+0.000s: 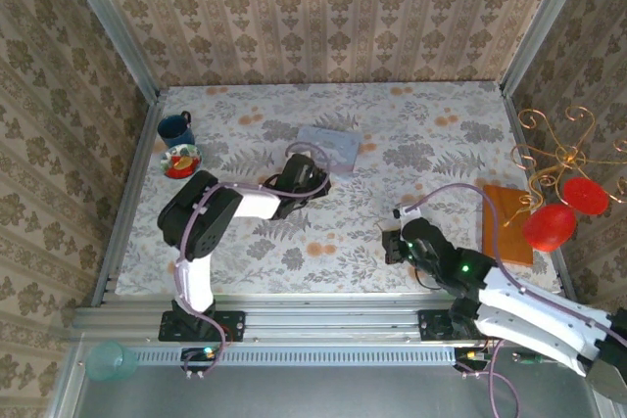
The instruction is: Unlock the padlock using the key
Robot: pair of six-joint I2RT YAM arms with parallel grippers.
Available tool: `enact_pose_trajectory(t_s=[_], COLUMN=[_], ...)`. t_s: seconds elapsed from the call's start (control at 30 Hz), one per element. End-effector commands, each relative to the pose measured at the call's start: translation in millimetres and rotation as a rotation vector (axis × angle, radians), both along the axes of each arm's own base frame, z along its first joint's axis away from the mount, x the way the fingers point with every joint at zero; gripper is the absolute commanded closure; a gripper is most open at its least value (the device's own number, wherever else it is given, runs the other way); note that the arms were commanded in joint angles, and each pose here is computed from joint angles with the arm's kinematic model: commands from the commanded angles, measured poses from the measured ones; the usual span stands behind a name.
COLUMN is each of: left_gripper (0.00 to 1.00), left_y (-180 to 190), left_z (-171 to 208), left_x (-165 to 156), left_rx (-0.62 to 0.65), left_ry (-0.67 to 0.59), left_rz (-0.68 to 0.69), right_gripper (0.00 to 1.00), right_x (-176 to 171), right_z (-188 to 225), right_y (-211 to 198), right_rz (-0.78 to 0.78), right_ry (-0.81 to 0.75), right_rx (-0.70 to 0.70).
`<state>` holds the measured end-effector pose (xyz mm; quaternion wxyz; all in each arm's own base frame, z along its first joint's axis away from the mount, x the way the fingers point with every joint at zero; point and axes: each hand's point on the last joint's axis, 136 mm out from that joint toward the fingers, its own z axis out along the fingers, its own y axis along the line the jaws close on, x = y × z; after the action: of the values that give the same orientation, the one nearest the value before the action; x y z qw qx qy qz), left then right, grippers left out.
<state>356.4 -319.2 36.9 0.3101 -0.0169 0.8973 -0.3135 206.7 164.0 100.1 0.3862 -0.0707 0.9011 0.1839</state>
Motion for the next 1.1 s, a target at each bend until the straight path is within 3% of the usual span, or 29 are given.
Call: enact_pose_trajectory(t_s=[0.0, 0.37, 0.7, 1.07], left_gripper=[0.97, 0.96, 0.97, 0.98], left_y=[15.4, 21.0, 13.0, -5.2], left_z=[-11.7, 15.8, 40.6, 44.7], left_x=[-34.6, -105.5, -125.0, -137.2], left_rx=[0.001, -0.140, -0.367, -0.488], left_ry=[0.071, 0.076, 0.121, 0.204], left_rz=[-0.008, -0.095, -0.076, -0.073], right_gripper=[1.00, 1.00, 1.00, 1.00], right_x=[3.8, 4.5, 8.7, 15.0], right_z=[2.1, -26.1, -24.2, -24.4], right_y=[26.3, 91.1, 112.9, 114.4], right_rz=[0.013, 0.086, 0.102, 0.108], right_ry=[0.066, 0.287, 0.331, 0.340], right_rx=[0.122, 0.348, 0.483, 0.550])
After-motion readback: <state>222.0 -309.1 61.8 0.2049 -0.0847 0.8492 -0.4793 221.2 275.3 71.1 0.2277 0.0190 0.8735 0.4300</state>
